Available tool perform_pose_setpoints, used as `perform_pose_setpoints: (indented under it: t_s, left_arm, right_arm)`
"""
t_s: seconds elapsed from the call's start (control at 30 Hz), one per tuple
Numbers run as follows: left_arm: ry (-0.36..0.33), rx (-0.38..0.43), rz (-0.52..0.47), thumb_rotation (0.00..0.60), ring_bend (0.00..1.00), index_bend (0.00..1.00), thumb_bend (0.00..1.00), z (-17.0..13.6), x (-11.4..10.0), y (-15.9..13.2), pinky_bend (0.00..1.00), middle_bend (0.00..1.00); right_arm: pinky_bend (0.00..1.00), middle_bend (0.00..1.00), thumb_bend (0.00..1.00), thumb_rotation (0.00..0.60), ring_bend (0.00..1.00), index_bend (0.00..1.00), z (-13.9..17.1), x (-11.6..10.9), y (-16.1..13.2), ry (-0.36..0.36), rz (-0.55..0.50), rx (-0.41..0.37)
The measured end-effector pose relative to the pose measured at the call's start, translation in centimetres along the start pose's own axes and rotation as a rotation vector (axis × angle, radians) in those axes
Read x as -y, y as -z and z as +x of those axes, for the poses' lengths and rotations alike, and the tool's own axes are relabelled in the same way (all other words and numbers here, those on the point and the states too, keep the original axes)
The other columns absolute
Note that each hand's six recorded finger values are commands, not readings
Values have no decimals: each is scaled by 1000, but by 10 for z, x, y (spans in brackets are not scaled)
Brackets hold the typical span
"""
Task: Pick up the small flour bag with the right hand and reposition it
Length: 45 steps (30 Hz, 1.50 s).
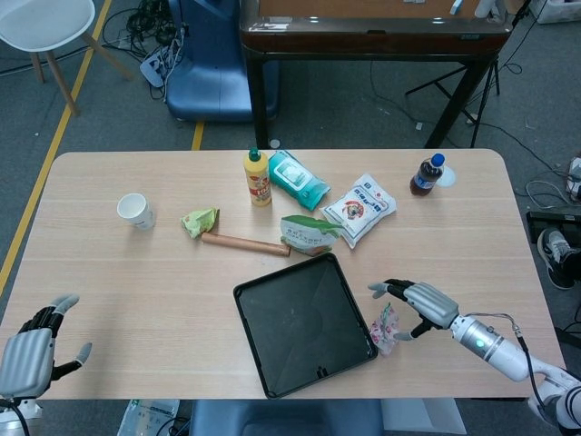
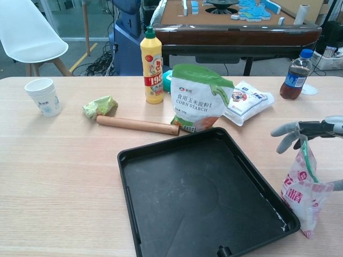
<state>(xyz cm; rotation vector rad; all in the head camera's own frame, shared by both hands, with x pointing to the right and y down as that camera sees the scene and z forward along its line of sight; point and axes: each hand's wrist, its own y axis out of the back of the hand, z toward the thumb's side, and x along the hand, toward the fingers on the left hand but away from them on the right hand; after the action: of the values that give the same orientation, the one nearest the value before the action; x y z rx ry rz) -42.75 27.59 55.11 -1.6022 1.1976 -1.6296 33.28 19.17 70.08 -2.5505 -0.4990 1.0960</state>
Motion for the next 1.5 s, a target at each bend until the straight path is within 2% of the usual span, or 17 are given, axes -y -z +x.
perform_pose_setpoints:
  t_s: [0.27, 0.37, 0.5, 0.63, 0.8, 1.1, 1.3, 1.5]
  left_arm:
    - [1, 1, -3, 600, 201, 171, 238, 0, 0, -1, 274, 177]
    - [0, 3, -6, 600, 201, 171, 237, 0, 0, -2, 274, 177]
    - [0, 7, -11, 600, 201, 168, 238, -1, 0, -3, 274, 176]
    - [1, 10, -15, 600, 201, 165, 237, -2, 0, -3, 274, 176]
    - [-3, 9, -17, 600, 200, 161, 238, -3, -2, -3, 274, 176]
    - [-1, 15, -18, 600, 199, 154, 238, -4, -2, -5, 274, 176]
    - [3, 11, -21, 600, 198, 147, 238, -4, 0, -3, 274, 176]
    - [18, 13, -23, 600, 198, 147, 238, -4, 4, -3, 274, 176]
  right_arm:
    - [194, 292, 43, 600, 135, 162, -9, 21, -5, -60, -43, -30]
    - [236, 322, 42, 600, 165, 204, -9, 25, -7, -65, -57, -42]
    - [357, 413, 83, 600, 283, 364, -8, 31, -7, -63, -79, -46]
    - [473, 524, 252, 600, 411, 578, -6, 33, -5, -58, -75, -38]
    - [626, 625, 323, 600, 524, 702, 0, 33, -2, -29, -71, -29]
    - [731, 695, 334, 600, 614, 781, 9, 27, 0, 56, -71, -25]
    - [736, 696, 334, 600, 616, 782, 15, 15, -2, 144, -52, -41]
    - [735, 687, 327, 600, 608, 782, 15, 25, 2, 182, -52, -32]
